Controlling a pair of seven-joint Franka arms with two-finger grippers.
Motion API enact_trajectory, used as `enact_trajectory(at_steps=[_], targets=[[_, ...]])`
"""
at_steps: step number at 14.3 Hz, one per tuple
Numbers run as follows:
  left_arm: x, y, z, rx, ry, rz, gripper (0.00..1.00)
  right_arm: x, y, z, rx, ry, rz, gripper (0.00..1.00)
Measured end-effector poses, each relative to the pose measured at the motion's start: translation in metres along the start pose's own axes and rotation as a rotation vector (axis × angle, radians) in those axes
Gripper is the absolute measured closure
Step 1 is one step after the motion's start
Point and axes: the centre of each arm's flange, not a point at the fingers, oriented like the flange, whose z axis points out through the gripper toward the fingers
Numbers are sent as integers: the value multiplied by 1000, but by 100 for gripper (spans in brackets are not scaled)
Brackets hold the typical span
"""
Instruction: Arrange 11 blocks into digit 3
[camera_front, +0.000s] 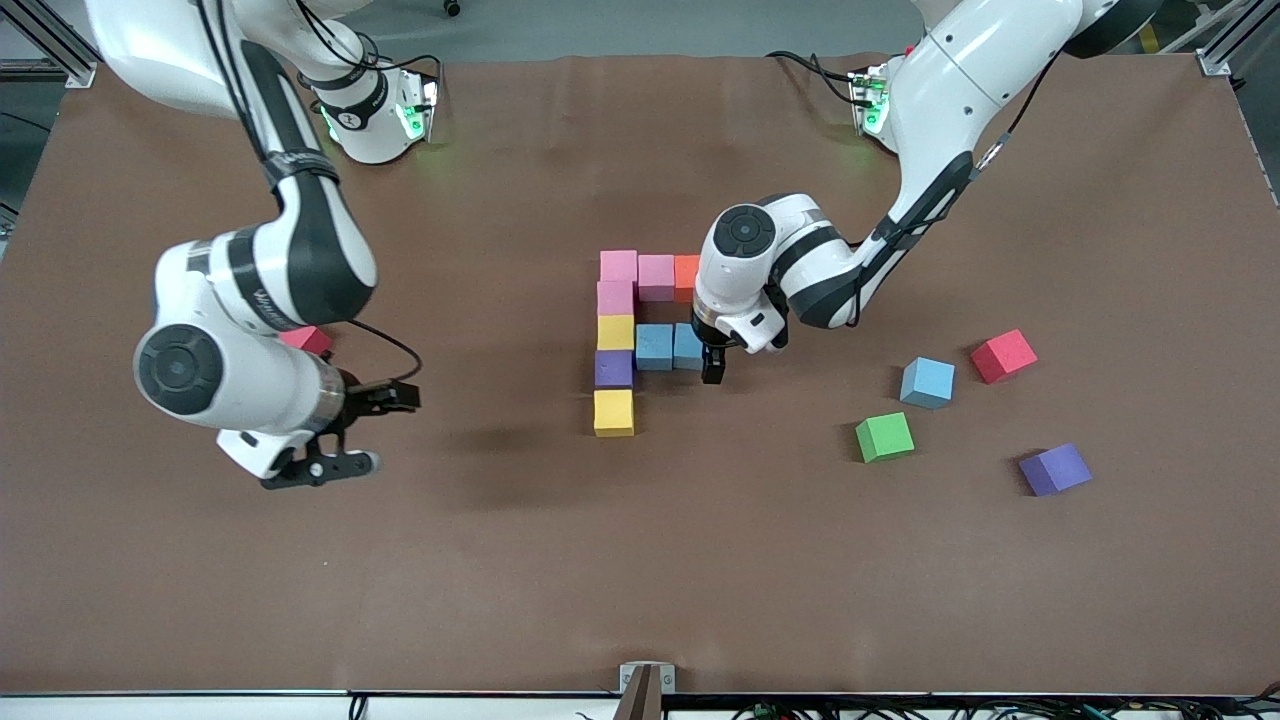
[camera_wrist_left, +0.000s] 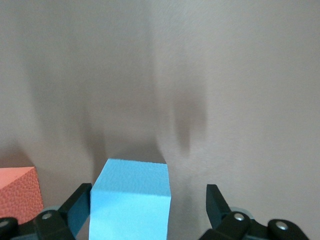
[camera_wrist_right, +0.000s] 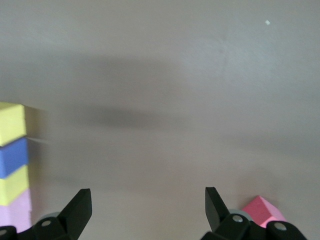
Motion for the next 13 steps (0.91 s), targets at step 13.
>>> enact_trajectory(at_steps=[13], targets=[[104, 103, -117, -24, 93, 386, 0, -97, 157, 117, 2, 65, -363, 0]])
